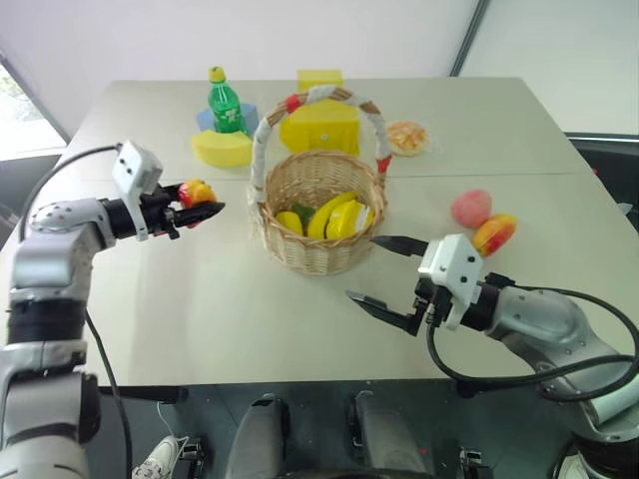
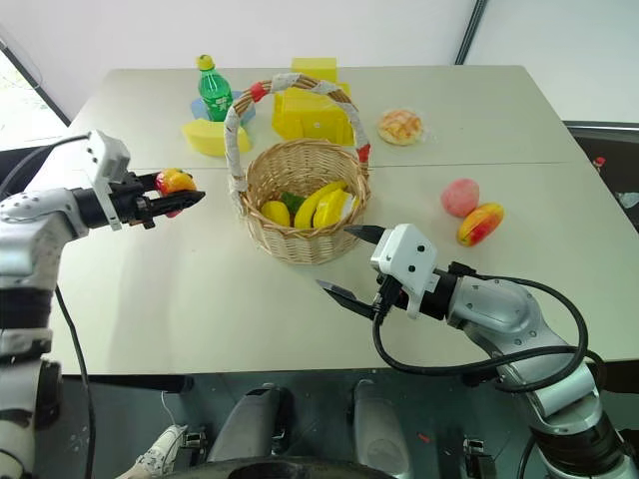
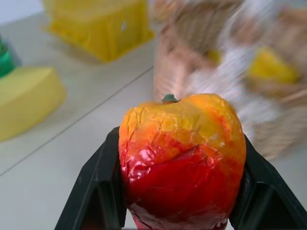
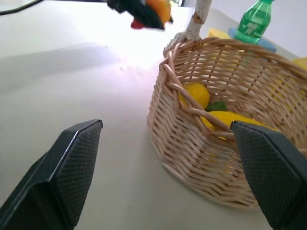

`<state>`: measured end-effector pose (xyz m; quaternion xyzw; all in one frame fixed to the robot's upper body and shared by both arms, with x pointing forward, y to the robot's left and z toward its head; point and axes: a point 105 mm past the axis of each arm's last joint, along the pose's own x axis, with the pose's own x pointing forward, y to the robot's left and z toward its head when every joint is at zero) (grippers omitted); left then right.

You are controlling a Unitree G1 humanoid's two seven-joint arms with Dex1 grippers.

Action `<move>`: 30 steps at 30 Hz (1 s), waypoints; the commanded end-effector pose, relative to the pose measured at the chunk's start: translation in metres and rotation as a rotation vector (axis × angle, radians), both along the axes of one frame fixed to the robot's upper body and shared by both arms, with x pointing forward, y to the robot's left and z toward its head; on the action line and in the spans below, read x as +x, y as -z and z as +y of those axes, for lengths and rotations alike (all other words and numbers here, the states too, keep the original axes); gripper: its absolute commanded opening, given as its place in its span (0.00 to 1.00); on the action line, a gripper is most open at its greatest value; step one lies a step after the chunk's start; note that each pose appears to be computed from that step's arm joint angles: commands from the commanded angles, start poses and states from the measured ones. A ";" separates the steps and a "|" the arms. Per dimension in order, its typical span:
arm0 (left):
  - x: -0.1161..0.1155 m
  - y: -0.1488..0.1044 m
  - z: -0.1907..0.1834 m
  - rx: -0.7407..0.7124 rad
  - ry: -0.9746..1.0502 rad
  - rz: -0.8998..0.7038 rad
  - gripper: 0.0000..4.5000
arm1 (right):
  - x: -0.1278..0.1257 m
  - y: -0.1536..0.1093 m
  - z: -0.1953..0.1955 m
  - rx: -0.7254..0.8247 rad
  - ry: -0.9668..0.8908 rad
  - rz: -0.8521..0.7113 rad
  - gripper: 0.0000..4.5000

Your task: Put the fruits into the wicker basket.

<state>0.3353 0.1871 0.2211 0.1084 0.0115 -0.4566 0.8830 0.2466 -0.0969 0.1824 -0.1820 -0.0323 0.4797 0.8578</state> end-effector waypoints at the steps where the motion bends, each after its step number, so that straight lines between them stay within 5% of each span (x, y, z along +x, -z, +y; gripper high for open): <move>1: -0.025 -0.011 -0.055 0.010 0.159 -0.048 0.44 | 0.006 -0.015 0.000 0.058 0.001 -0.050 1.00; 11: 0.011 0.000 -0.140 0.104 0.085 -0.175 0.44 | 0.012 -0.006 -0.005 0.100 0.079 -0.039 1.00; 16: 0.017 -0.006 -0.145 0.063 0.097 -0.181 1.00 | 0.014 -0.009 -0.020 0.117 0.184 -0.058 1.00; 23: 0.003 -0.025 -0.143 -0.058 0.188 -0.199 1.00 | 0.057 -0.009 -0.094 0.029 0.582 -0.093 1.00; 30: -0.027 -0.008 -0.135 -0.050 0.325 -0.126 1.00 | 0.111 -0.004 -0.158 -0.070 0.848 -0.015 1.00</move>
